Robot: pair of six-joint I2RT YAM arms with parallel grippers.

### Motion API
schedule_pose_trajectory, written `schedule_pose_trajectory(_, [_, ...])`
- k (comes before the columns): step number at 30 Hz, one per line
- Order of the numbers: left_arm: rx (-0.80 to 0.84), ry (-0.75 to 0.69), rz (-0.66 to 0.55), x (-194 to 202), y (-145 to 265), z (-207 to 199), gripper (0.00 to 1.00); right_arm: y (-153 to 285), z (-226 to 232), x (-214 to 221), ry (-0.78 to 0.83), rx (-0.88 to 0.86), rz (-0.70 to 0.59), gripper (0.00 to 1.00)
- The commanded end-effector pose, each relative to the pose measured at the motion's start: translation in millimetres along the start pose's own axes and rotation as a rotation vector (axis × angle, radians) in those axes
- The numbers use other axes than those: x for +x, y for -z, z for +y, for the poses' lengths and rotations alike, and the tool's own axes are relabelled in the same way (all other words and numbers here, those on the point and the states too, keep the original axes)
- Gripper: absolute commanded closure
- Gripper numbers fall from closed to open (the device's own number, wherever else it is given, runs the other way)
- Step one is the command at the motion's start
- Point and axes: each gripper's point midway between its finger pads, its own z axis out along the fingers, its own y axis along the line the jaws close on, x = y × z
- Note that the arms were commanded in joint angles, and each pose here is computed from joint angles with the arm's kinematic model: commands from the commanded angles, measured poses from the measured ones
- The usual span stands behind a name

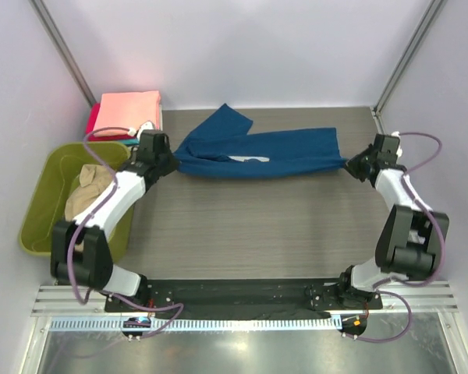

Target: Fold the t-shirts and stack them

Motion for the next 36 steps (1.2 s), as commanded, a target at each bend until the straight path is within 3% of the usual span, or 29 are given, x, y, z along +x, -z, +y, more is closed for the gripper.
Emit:
schedule_pose_trajectory(1, [-0.059,0.019,0.043,32,16,32,1.00,20,-45,25,-0.054,0.087,0.023,0.99])
schedule_pose_trajectory(3, [-0.046,0.057,0.043,45,24,40,1.00,20,-82,53,-0.084,0.156,0.060,0.99])
schedule_pose_trajectory(6, [-0.091,0.073,0.113,92,30,74,1.00,26,-112,78,-0.121,0.202,0.086,0.99])
schedule_pose_trajectory(9, [-0.096,0.100,0.146,110,39,85,0.99,38,-128,89,-0.174,0.204,0.082,0.99])
schedule_pose_trajectory(14, [-0.052,0.164,0.134,123,64,91,0.95,61,-128,89,-0.196,0.181,0.028,0.99])
schedule_pose_trajectory(21, [-0.034,0.209,0.118,131,96,100,0.80,86,-123,93,-0.202,0.159,0.008,0.99])
schedule_pose_trajectory(22, [-0.034,0.211,0.116,131,99,101,0.76,90,-121,93,-0.203,0.149,-0.006,0.95])
schedule_pose_trajectory(24, [-0.019,0.216,0.105,130,107,101,0.65,93,-119,96,-0.201,0.129,-0.004,0.67])
schedule_pose_trajectory(25, [-0.017,0.216,0.103,129,110,101,0.61,94,-118,96,-0.201,0.120,-0.001,0.46])
schedule_pose_trajectory(26, [-0.011,0.215,0.094,128,115,101,0.53,95,-117,97,-0.200,0.114,-0.002,0.19])
schedule_pose_trajectory(29, [0.029,0.210,0.068,119,121,94,0.45,96,-113,98,-0.199,0.099,0.007,0.08])
schedule_pose_trajectory(36, [0.108,0.070,-0.001,78,123,60,0.43,94,-93,96,-0.195,-0.027,-0.004,0.08])
